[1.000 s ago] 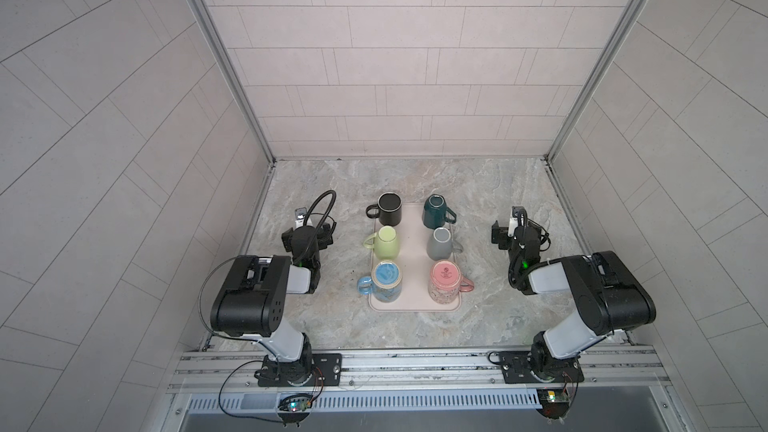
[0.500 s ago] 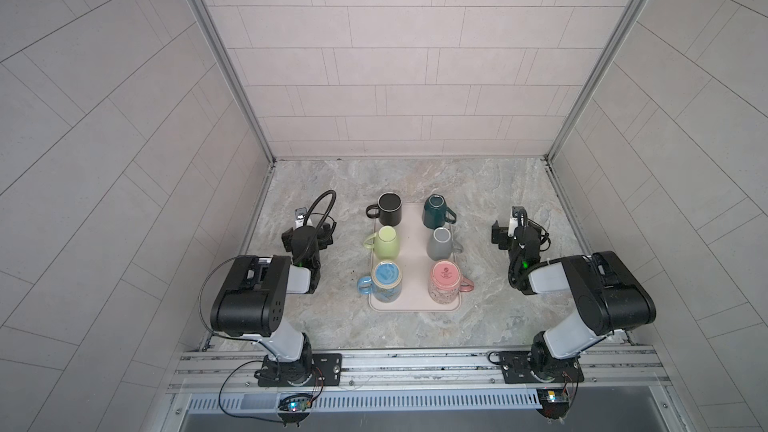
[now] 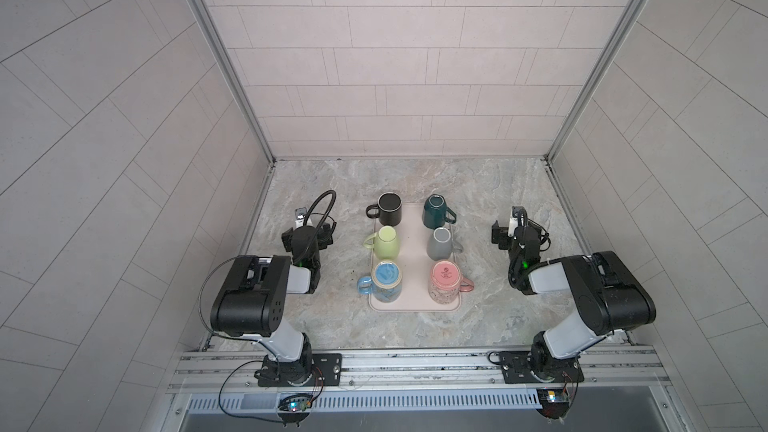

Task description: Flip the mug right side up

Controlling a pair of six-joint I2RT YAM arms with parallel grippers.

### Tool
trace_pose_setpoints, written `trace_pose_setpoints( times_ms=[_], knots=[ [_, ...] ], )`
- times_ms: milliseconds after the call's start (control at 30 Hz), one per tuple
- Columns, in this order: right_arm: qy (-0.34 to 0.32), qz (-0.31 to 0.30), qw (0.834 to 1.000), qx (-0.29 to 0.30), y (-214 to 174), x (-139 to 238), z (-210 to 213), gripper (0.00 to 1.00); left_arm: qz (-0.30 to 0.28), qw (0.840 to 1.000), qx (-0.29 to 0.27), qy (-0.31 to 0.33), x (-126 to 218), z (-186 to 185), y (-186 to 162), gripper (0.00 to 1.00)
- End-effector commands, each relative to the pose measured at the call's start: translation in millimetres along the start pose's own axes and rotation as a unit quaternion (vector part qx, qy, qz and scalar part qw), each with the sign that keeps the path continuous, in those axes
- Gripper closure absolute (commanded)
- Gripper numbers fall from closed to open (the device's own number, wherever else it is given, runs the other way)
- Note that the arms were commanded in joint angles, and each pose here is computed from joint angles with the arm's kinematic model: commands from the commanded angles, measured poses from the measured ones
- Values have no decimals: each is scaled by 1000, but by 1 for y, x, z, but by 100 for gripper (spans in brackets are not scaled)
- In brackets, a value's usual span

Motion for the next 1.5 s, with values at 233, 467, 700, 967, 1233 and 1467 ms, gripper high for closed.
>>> trace_pose_setpoints(
  times_ms=[233,467,700,967,1233,1467],
  knots=[
    [-6,-7,1000,-5,5,-1,-2,1,-18,1000,2,-5,0,-4,12,0],
    [-12,-10,1000,0,9,1,-3,1,-17,999,-10,-35,1,-10,13,0],
    [-5,7,1000,10,95,38,-29,5,-56,998,32,-5,40,1,71,0],
    [149,117,976,-104,154,91,-22,7,-30,989,122,-78,84,-16,141,0],
    [303,338,876,-162,141,84,34,21,114,964,144,-192,95,-56,161,0],
    [370,468,763,-249,141,56,72,23,168,925,189,-283,107,-77,144,0]
  ],
)
Point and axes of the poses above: each gripper's point midway between its finger pads, its own x axis back along the fingers, its own z axis along the line the jaws close on, y = z × x, the point moved 5 cm from there along x, back along the fingers, and after that the axes turned 7 degrees about x, right-handed, at the moved point
